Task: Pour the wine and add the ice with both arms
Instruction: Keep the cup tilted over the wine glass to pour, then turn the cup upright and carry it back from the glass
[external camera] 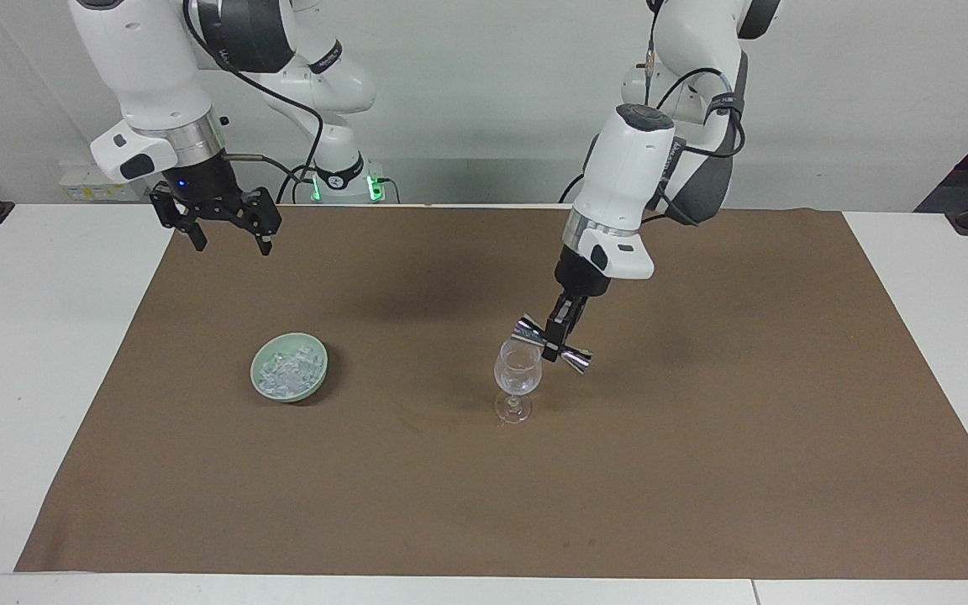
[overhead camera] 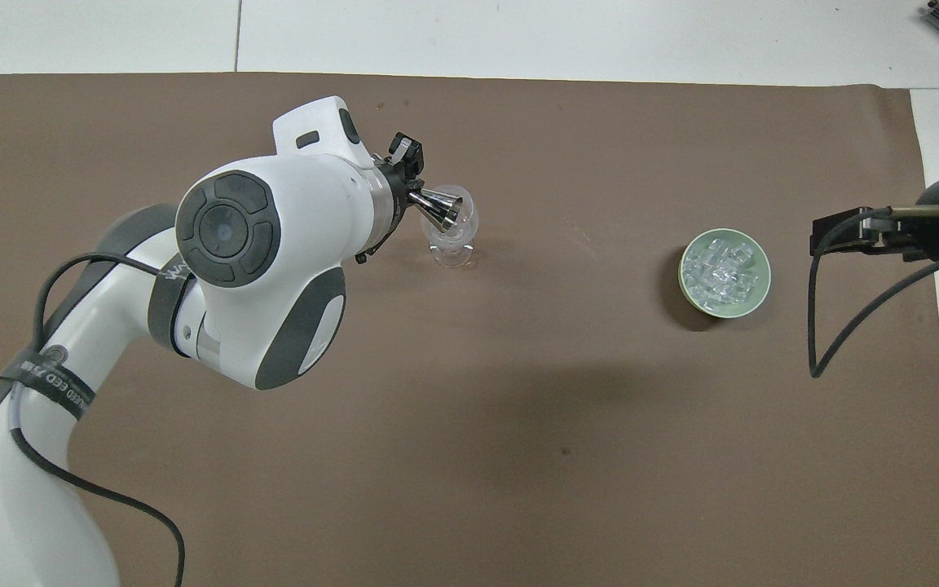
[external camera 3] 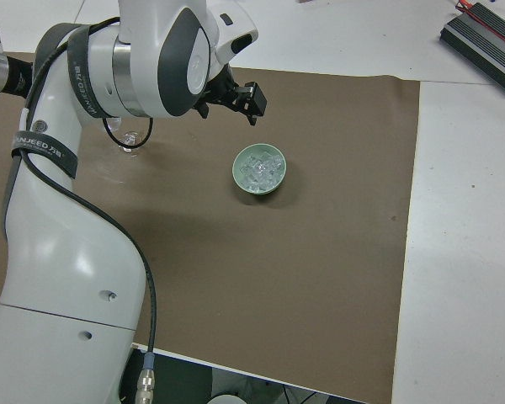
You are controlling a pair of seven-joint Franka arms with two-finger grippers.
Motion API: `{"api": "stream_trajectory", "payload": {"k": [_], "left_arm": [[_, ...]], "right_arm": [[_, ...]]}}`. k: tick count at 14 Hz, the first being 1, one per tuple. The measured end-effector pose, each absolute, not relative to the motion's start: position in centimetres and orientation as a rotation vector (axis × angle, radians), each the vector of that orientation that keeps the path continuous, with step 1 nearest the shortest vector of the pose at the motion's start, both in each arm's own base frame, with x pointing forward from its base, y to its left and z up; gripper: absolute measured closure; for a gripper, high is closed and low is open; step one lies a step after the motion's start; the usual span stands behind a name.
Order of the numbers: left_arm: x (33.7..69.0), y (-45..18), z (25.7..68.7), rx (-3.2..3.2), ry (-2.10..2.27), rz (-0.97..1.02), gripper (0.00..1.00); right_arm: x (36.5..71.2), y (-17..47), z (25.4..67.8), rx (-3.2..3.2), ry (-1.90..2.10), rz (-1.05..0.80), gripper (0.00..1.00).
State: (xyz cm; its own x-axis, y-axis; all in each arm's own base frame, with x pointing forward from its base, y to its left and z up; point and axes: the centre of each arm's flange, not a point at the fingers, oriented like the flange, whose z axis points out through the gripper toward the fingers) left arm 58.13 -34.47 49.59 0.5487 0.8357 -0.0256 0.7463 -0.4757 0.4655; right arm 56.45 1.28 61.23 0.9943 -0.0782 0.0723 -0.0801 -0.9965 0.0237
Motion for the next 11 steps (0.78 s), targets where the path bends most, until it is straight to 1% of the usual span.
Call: {"api": "stream_trajectory", "payload": {"k": [6,8,11], "left_arm": [[58.3,-34.3,49.7,2.306,1.363,0.258,0.78],[58.4,-34.2,49.8,2.231,1.446,0.189,0.78],[59.0,-33.1,49.7,2.080,1.573,0.025,0.78]], "right_arm": [[56.4,1.3,61.2,3.111,-0.123,0.111,0.00],[56.4,1.3,61.2,3.111,-0.123,0.111,0.00],[56.4,1.3,61.2,3.111,-0.123,0.111,0.00]]}}
